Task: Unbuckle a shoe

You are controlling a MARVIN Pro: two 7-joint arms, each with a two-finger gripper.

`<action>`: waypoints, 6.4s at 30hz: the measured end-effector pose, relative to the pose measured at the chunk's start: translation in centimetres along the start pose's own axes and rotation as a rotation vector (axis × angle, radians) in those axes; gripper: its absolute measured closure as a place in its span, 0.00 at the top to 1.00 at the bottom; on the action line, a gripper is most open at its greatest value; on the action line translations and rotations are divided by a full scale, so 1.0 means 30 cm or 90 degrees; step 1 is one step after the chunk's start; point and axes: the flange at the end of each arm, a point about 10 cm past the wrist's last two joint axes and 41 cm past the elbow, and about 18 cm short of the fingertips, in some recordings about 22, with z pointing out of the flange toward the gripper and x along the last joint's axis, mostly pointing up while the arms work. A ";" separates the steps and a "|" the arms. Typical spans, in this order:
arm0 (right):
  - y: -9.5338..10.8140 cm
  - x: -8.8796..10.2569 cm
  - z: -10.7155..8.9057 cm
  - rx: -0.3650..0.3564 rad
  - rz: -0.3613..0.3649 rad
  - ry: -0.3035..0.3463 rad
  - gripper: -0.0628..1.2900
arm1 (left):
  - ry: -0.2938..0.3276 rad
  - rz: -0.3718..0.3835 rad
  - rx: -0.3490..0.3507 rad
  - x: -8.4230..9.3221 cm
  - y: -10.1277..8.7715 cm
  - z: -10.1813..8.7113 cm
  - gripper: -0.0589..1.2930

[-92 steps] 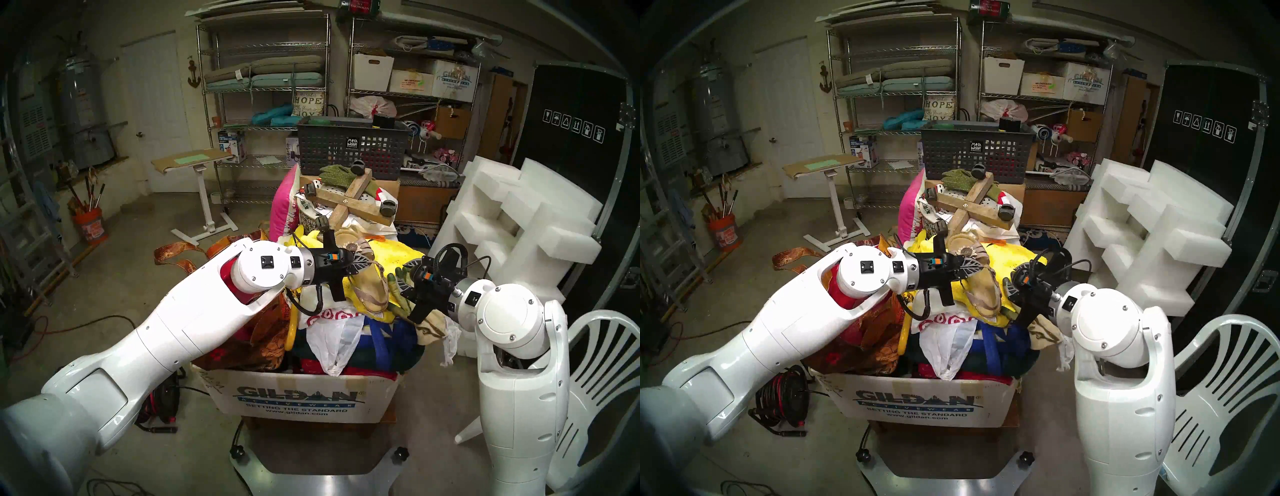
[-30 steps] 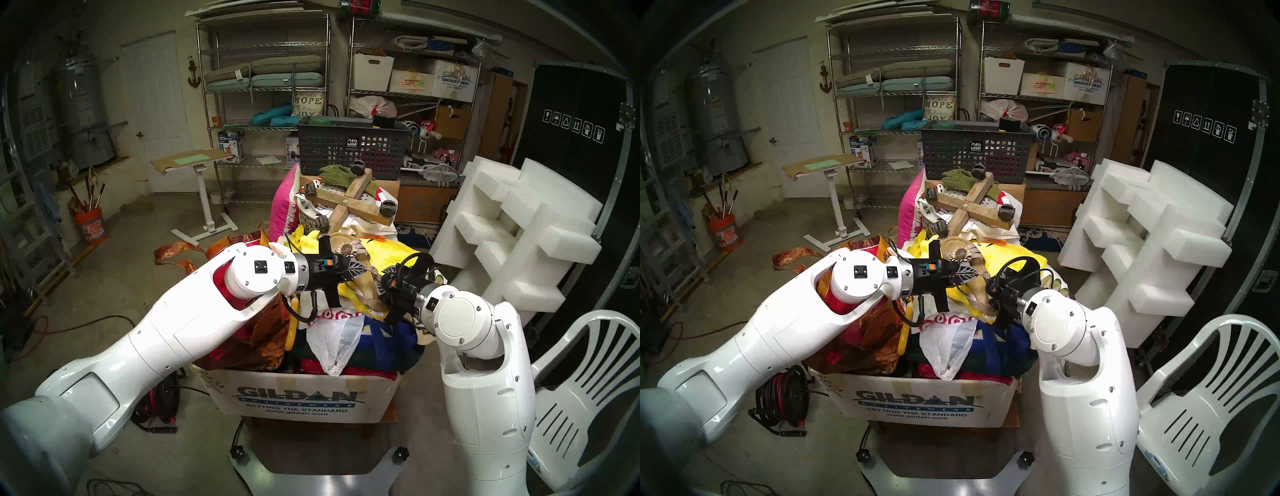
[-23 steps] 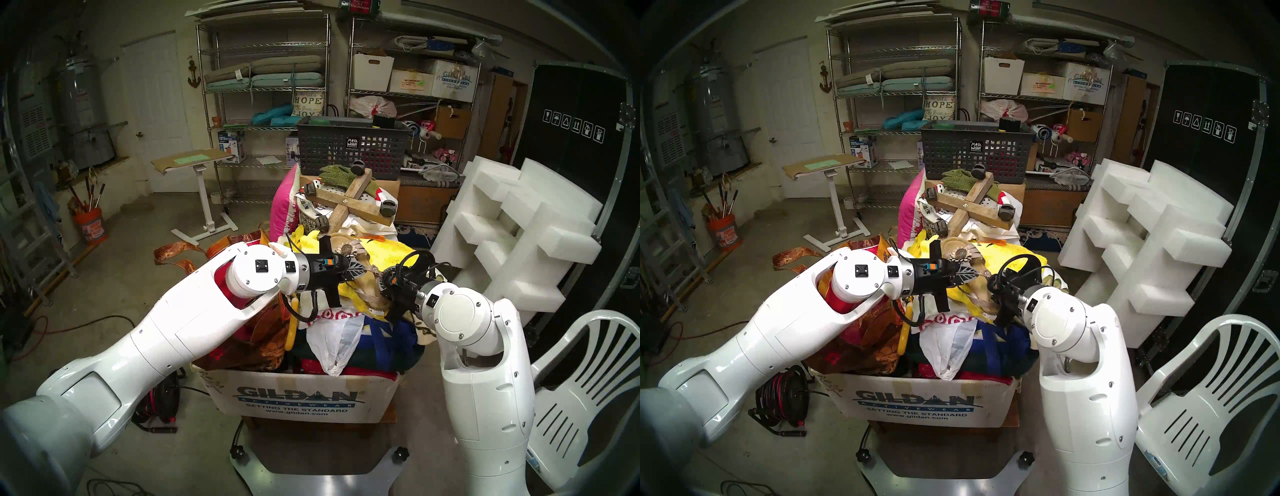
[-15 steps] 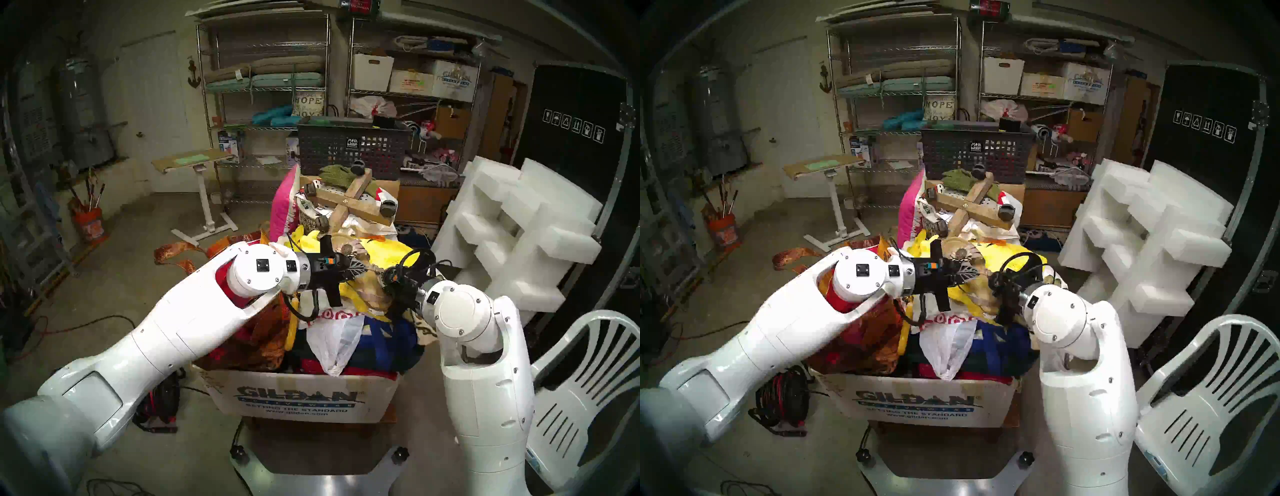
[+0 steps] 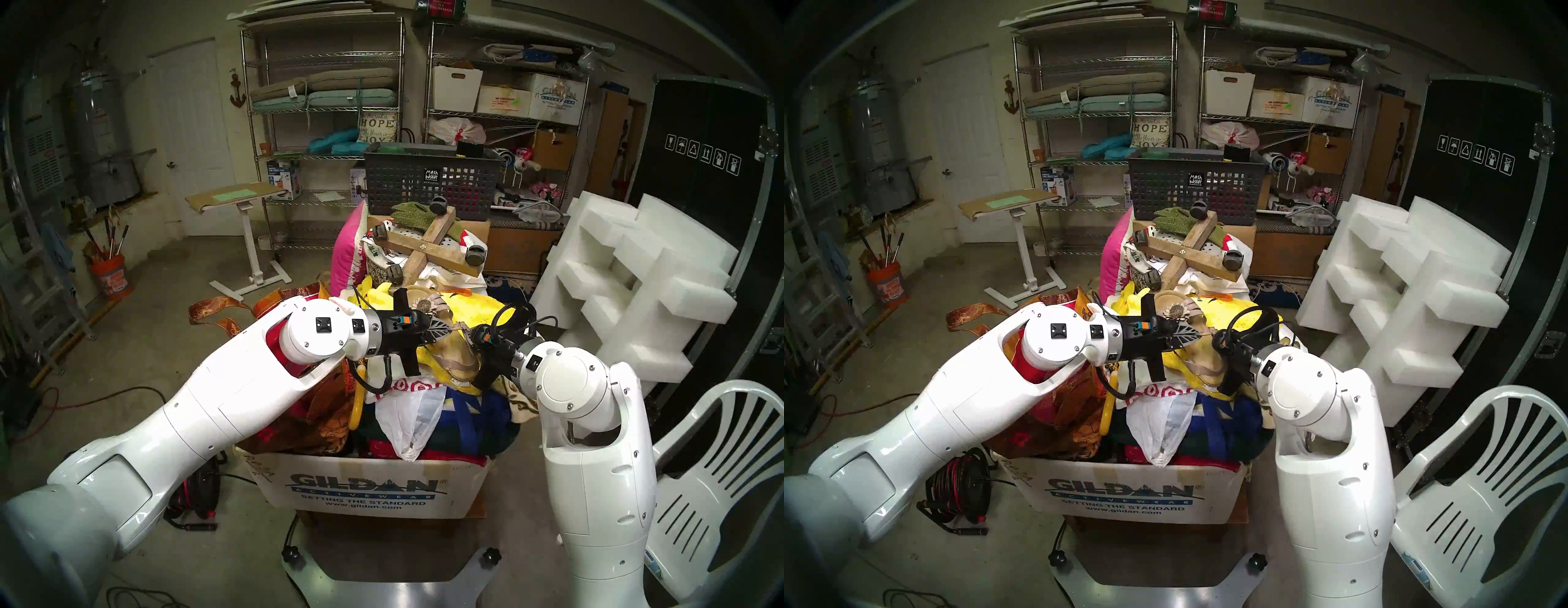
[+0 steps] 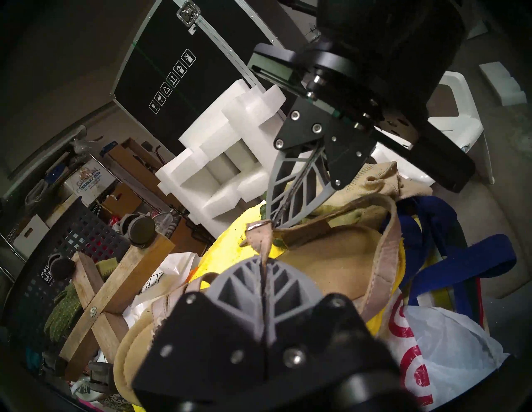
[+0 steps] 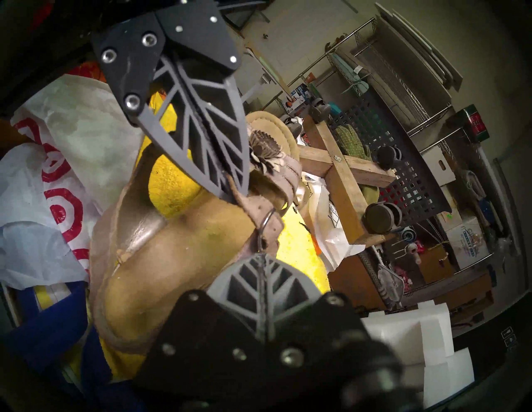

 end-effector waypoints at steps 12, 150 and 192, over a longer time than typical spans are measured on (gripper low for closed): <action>-0.023 0.012 -0.039 0.005 -0.001 0.014 0.03 | -0.010 0.015 -0.002 -0.007 -0.009 0.026 0.03; -0.058 0.035 -0.046 -0.001 0.013 -0.006 0.03 | -0.017 0.077 0.002 0.024 -0.029 0.016 0.31; -0.058 0.057 -0.033 0.013 0.024 -0.009 0.08 | -0.010 0.072 0.003 -0.021 -0.034 -0.003 0.05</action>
